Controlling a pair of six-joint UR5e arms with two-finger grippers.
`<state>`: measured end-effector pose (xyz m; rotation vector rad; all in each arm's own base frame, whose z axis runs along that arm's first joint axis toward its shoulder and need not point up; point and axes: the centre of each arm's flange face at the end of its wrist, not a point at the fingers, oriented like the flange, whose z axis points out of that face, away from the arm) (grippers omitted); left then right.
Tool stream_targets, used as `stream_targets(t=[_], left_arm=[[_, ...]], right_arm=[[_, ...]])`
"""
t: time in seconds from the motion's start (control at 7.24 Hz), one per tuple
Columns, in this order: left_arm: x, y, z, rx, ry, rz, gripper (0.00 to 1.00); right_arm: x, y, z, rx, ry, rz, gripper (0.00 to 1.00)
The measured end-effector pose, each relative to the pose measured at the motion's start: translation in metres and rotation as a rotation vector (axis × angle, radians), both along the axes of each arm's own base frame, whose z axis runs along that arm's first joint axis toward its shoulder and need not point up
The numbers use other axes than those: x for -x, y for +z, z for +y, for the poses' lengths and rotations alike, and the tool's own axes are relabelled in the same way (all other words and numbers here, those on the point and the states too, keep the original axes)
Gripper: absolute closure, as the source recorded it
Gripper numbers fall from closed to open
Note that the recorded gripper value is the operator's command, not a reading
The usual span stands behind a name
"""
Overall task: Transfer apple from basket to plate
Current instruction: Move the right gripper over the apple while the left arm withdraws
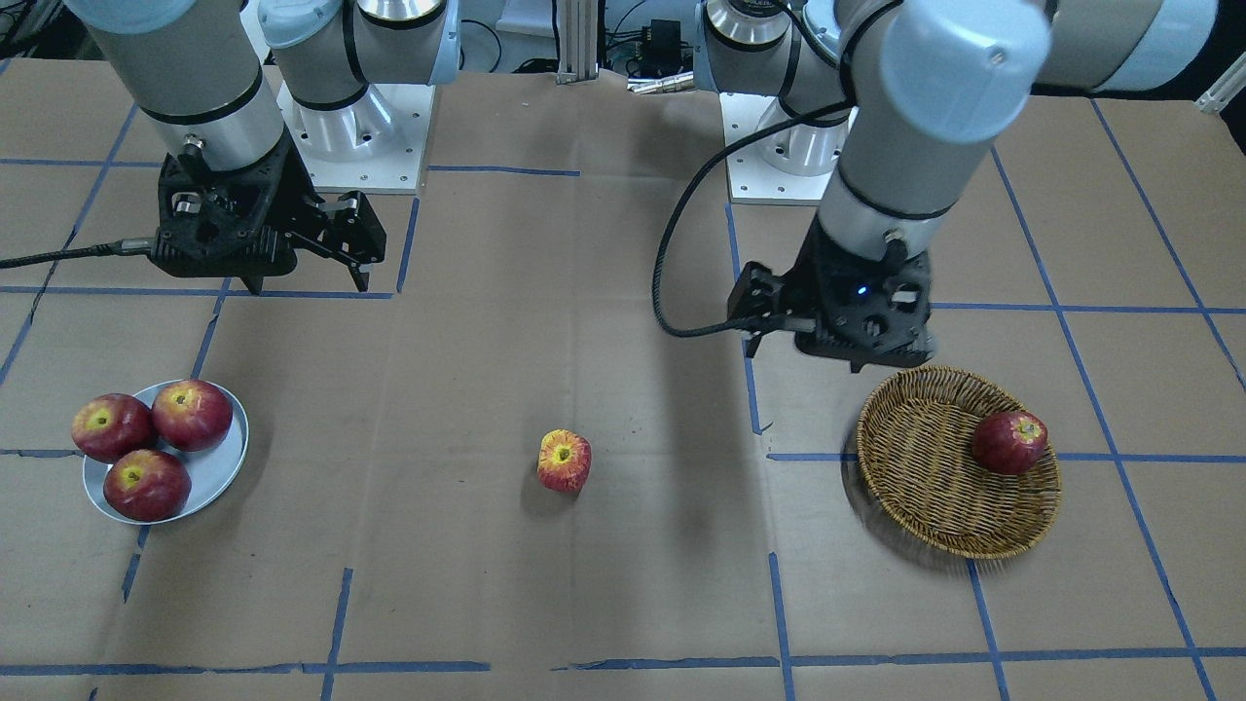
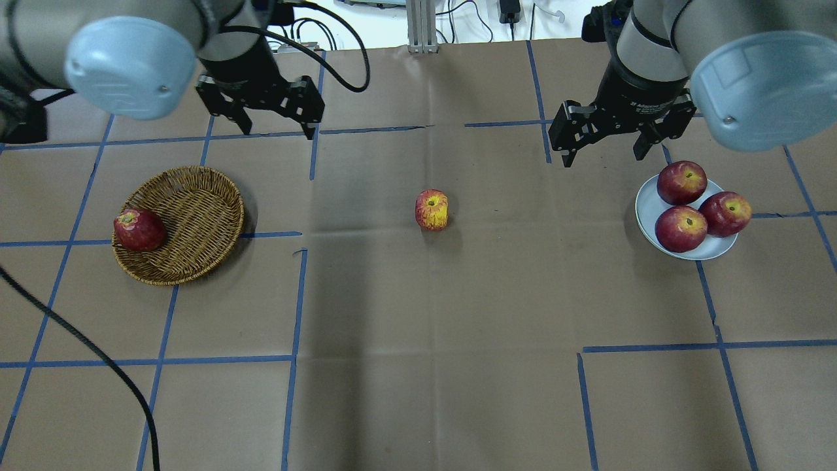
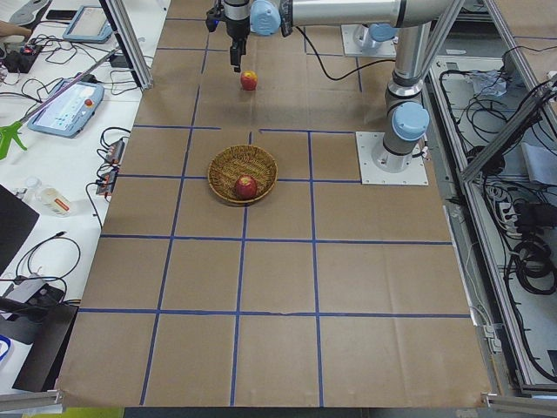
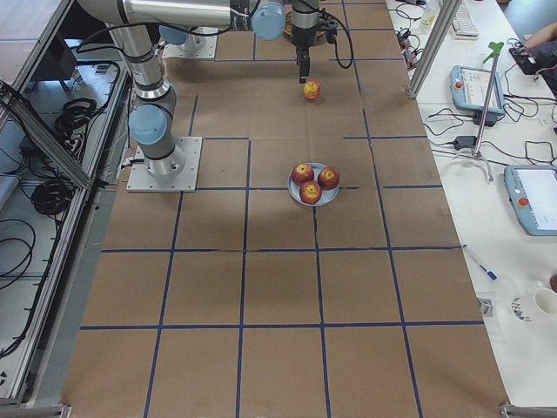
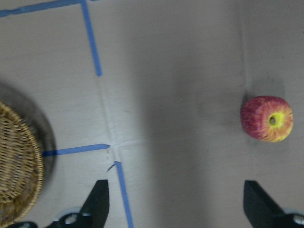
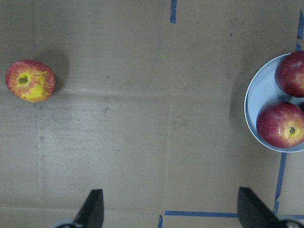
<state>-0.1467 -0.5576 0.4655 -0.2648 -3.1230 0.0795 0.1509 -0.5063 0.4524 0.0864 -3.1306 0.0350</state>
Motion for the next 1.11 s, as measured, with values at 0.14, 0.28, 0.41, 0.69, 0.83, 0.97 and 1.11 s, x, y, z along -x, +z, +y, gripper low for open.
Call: stream_targets(t=[0.14, 0.28, 0.41, 0.69, 0.83, 0.97, 1.11], left_arm=[[-0.023, 0.022, 0.012, 0.010, -0.018, 0.001, 0.01], [-0.033, 0.036, 0.021, 0.022, -0.022, 0.004, 0.01], [-0.036, 0.043, 0.026, 0.034, -0.020, 0.007, 0.01], [-0.030, 0.048, 0.029, 0.054, -0.001, 0.071, 0.01], [-0.027, 0.049, 0.029, 0.056, 0.013, 0.100, 0.01], [-0.026, 0.049, 0.030, 0.056, 0.019, 0.109, 0.01], [-0.025, 0.048, 0.030, 0.057, 0.022, 0.111, 0.01]], right_arm=[[-0.013, 0.000, -0.008, 0.010, -0.005, -0.004, 0.00], [-0.034, 0.000, -0.020, 0.018, -0.014, -0.007, 0.00], [-0.064, -0.002, -0.032, 0.020, -0.025, -0.010, 0.00], [-0.134, -0.016, -0.052, 0.020, -0.048, -0.016, 0.00], [-0.163, -0.034, -0.061, 0.019, -0.068, -0.017, 0.00], [-0.184, -0.057, -0.068, 0.023, -0.077, -0.019, 0.00], [-0.199, -0.083, -0.075, 0.018, -0.075, -0.016, 0.00]])
